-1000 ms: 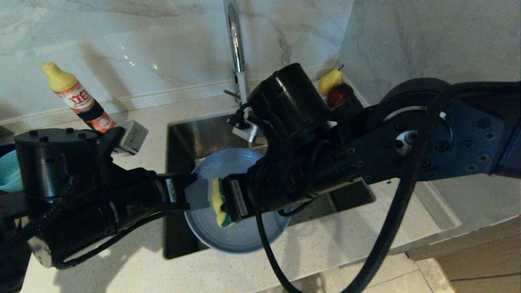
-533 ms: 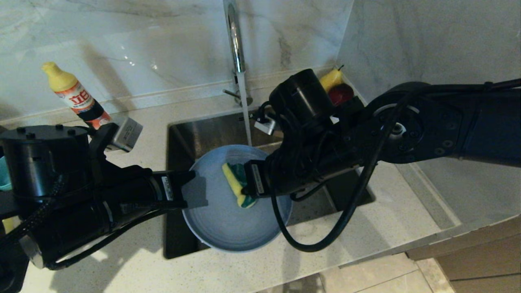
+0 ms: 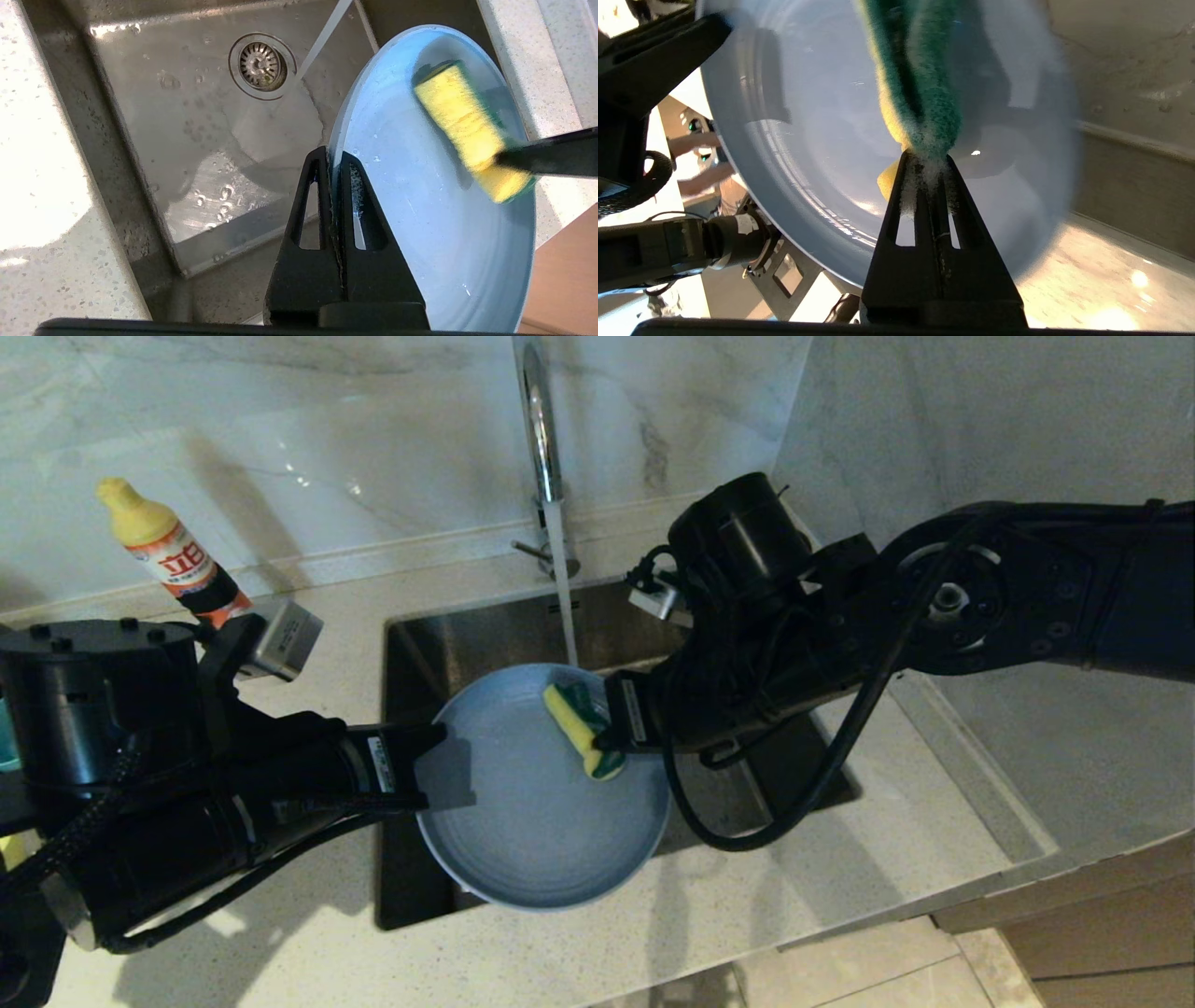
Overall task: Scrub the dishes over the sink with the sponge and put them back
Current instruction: Wipe the plate
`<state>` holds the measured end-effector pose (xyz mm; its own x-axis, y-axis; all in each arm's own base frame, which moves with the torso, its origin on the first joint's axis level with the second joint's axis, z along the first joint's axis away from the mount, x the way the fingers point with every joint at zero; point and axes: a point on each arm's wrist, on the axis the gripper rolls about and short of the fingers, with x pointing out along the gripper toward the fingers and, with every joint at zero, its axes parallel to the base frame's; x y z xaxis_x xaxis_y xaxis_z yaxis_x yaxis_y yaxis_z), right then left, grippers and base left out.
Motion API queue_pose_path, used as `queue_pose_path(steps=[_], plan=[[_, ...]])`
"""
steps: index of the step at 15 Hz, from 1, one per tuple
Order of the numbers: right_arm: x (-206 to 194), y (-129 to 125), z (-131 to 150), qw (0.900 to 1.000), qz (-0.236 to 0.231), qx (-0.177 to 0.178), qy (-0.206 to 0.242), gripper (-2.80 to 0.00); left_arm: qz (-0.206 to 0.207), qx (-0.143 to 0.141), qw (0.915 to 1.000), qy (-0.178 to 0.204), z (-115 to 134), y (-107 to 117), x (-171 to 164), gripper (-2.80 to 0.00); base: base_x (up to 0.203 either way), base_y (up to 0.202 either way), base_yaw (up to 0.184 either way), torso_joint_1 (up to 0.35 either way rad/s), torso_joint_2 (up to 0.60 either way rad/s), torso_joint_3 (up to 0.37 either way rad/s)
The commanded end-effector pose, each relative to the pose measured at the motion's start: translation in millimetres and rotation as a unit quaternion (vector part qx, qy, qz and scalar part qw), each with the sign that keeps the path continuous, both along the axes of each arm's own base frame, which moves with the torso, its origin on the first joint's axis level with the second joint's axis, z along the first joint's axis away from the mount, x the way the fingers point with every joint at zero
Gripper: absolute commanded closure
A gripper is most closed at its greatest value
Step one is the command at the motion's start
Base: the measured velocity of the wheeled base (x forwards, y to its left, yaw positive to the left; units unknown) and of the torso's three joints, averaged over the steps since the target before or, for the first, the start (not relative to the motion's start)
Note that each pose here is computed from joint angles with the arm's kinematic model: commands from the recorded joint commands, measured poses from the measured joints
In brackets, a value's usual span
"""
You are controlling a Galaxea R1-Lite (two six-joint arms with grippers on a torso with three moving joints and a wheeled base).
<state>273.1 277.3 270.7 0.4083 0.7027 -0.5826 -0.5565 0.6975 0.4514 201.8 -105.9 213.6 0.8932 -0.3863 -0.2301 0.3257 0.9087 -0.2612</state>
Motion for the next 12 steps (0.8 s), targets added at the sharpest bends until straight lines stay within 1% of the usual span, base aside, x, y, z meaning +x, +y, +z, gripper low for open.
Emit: queue_pose_path(steps=[1,3,5,7,9,12], plan=[[0,-11,6,1.000,-0.010,0.002,-0.001,0.00,0.005,-0.001,1.0000,0.000,-1,1,0,0.00,0.000,0.000,0.000,0.000,0.00,0.000],[-1,-17,2,1.000,-0.012,-0.007,0.004,0.00,0.012,-0.003,0.9999,0.004,-3,4,2,0.00,0.000,0.000,0.000,0.000,0.00,0.000],[-3,-23,-4,1.000,-0.014,-0.018,0.010,0.00,0.022,-0.010,0.9997,0.008,-4,7,4,0.00,0.000,0.000,0.000,0.000,0.00,0.000],[-8,-30,0,1.000,-0.015,-0.018,0.009,0.00,0.031,-0.009,0.9994,0.011,-5,10,8,0.00,0.000,0.000,0.000,0.000,0.00,0.000],[-17,-37,13,1.000,-0.013,-0.004,-0.004,0.00,0.043,-0.009,0.9989,0.018,-8,12,16,0.00,0.000,0.000,0.000,0.000,0.00,0.000],[-34,-52,46,0.998,-0.006,0.040,-0.041,0.00,0.051,-0.009,0.9982,0.029,-13,11,25,0.00,0.000,0.000,0.000,0.000,0.00,0.000]])
